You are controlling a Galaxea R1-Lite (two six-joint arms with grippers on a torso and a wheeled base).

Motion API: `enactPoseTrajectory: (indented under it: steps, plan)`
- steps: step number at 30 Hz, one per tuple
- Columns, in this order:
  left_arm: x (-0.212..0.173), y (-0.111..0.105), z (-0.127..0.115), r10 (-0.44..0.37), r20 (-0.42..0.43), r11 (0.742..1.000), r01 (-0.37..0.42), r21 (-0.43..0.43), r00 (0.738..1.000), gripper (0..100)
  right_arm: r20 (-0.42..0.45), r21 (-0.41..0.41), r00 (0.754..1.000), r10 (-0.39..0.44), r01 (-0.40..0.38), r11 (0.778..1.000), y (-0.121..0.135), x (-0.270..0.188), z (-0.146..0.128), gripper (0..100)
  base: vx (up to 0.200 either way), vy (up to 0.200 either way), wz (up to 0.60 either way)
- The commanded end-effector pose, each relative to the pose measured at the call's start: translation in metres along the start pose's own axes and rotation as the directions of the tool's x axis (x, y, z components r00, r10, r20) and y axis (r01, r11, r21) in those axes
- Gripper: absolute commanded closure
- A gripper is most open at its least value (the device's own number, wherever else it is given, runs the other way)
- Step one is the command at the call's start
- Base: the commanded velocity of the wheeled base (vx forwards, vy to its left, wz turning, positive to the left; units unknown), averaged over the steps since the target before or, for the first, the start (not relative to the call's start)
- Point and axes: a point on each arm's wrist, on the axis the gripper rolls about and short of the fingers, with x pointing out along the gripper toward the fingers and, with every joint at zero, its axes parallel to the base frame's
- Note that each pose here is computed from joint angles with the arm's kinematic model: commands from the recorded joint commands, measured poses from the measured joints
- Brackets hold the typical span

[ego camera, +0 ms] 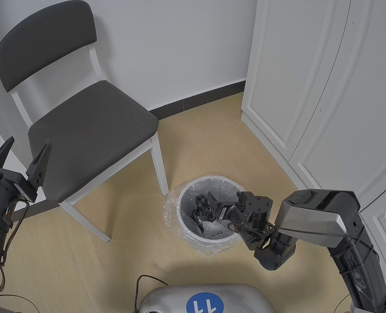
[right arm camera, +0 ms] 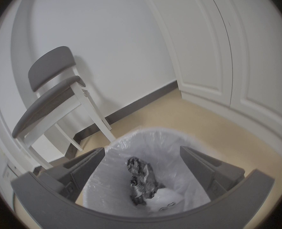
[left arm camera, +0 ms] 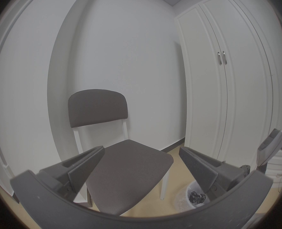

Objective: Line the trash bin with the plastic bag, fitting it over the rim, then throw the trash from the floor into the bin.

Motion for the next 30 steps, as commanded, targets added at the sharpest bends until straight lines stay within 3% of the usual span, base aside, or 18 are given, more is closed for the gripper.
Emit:
enactPoseTrajectory:
  steps: [1, 5, 10, 15, 23, 30]
  plan:
    - [0.0, 0.0, 0.0, 0.001, 0.0, 1.0, -0.001, 0.002, 1.0, 0, 0.052, -0.133, 0.998, -0.022, 0.028, 0.991, -0.01, -0.01, 0.03, 0, 0.0, 0.0, 0.0]
    - [0.0, 0.0, 0.0, 0.004, 0.0, 1.0, -0.004, 0.013, 1.0, 0, 0.079, -0.257, 0.994, -0.069, 0.088, 0.962, -0.018, -0.023, 0.057, 0, 0.0, 0.0, 0.0]
    - [-0.001, 0.001, 0.001, 0.008, 0.005, 1.0, -0.008, 0.023, 1.0, 0, 0.12, -0.315, 0.987, -0.108, 0.141, 0.939, -0.023, -0.052, 0.101, 0, 0.0, 0.0, 0.0]
    - [-0.007, 0.003, 0.003, 0.011, 0.017, 0.999, -0.012, 0.046, 1.0, 0, 0.122, -0.361, 0.982, -0.146, 0.181, 0.915, -0.035, -0.084, 0.127, 0, 0.0, 0.0, 0.0]
    - [-0.022, 0.006, 0.007, 0.021, 0.045, 0.994, -0.025, 0.102, 0.999, 0, 0.116, -0.354, 0.964, -0.238, 0.264, 0.897, -0.059, -0.123, 0.147, 0, 0.0, 0.0, 0.0]
    - [-0.038, 0.012, 0.01, 0.061, 0.077, 0.992, -0.069, 0.102, 0.995, 0, 0.154, -0.274, 0.942, -0.298, 0.331, 0.903, -0.059, -0.17, 0.168, 0, 0.0, 0.0, 0.0]
